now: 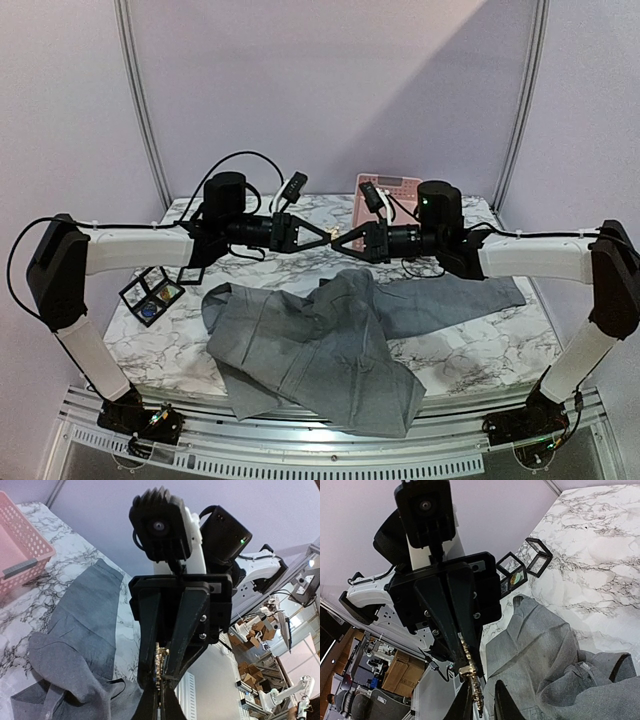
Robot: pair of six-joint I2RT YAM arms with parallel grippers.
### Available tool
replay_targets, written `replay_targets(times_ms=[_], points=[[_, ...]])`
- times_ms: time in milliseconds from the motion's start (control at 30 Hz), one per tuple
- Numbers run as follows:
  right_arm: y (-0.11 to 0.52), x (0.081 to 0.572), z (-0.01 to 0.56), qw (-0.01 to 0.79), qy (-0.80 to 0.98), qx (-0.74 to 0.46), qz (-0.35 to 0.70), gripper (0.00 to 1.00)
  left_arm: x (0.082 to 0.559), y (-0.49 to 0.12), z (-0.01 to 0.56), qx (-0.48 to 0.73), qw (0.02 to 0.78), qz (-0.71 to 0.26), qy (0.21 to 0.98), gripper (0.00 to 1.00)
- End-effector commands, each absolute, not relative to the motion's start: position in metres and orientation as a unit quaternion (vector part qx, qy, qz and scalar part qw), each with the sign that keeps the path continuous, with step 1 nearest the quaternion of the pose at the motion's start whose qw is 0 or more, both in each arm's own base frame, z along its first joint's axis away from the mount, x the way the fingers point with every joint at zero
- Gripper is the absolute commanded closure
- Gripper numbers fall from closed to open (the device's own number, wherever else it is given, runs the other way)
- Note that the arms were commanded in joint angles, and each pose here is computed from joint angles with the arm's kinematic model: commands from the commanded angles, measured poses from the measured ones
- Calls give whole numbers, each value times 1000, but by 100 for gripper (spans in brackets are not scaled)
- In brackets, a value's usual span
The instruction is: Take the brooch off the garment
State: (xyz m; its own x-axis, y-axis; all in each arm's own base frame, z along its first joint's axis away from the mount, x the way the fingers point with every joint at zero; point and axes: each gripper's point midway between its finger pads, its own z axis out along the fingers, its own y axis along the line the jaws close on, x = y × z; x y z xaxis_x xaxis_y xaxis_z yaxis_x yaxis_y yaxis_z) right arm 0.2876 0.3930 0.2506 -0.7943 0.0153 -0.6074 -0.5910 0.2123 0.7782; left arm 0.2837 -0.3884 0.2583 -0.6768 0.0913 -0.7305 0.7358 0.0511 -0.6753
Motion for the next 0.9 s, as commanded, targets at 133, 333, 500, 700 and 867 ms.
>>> replay_targets(times_ms=[133, 333, 500, 700, 867], points=[[370, 337, 214, 252, 789, -89, 553, 86, 245, -395, 275, 375, 236, -632, 636, 100], [365, 341, 207, 254, 795, -71, 547, 87, 246, -395, 274, 377, 241, -624, 641, 100], [364, 341, 205, 254, 796, -68, 545, 87, 255, -395, 266, 368, 246, -604, 663, 100], [360, 342, 201, 261, 802, -60, 534, 87, 271, -389, 256, 346, 256, -580, 692, 100], [357, 343, 207, 272, 800, -60, 532, 87, 280, -385, 252, 332, 260, -574, 702, 100]])
